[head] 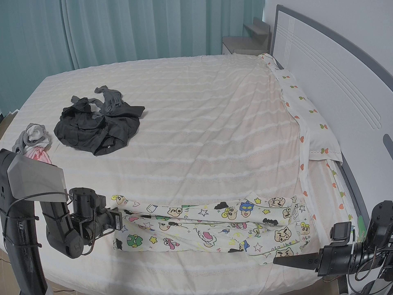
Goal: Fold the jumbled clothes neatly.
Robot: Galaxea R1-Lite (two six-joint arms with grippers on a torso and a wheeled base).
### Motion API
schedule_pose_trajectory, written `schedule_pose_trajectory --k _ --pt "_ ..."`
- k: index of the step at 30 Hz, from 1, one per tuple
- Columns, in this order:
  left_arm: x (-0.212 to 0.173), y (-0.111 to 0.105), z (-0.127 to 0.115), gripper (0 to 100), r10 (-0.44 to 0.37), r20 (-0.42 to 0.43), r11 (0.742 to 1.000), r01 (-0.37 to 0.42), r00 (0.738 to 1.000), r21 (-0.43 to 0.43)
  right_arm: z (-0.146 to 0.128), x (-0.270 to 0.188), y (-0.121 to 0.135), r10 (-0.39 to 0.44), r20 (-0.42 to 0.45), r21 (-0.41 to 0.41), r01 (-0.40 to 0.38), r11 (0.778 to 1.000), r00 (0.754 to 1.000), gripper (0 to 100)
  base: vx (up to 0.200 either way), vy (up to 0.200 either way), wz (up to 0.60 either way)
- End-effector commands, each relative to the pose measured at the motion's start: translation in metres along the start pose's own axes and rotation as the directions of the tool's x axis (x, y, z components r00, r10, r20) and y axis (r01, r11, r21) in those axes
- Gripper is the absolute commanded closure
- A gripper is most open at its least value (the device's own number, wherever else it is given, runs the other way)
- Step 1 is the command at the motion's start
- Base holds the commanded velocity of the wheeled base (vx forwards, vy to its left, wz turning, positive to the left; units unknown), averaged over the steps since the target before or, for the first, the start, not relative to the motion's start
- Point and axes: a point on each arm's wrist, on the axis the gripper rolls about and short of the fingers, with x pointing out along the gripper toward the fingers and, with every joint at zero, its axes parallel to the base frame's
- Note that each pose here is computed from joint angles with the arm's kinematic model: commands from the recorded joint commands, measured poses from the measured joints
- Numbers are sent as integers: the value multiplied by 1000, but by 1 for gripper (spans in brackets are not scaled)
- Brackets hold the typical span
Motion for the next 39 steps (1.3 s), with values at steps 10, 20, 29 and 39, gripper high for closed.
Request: schedule_pose_trajectory --k 10,20,29,39 --pt "0 0 -16 100 2 -63 1000 -2 998 4 -3 -1 -3 -11 -12 5 11 1000 1000 0 0 0 0" --pt "-13 1 -6 0 -8 -28 1000 8 1000 -16 -3 -1 -3 -12 -13 6 12 1000 1000 0 0 0 0" --pt "-40 24 15 0 -66 40 991 70 997 -115 -4 -1 -4 -18 -15 8 18 1000 1000 0 0 0 0" --pt "-50 48 20 0 -286 -12 880 258 958 -399 -4 -1 -4 -22 -19 8 22 1000 1000 0 0 0 0"
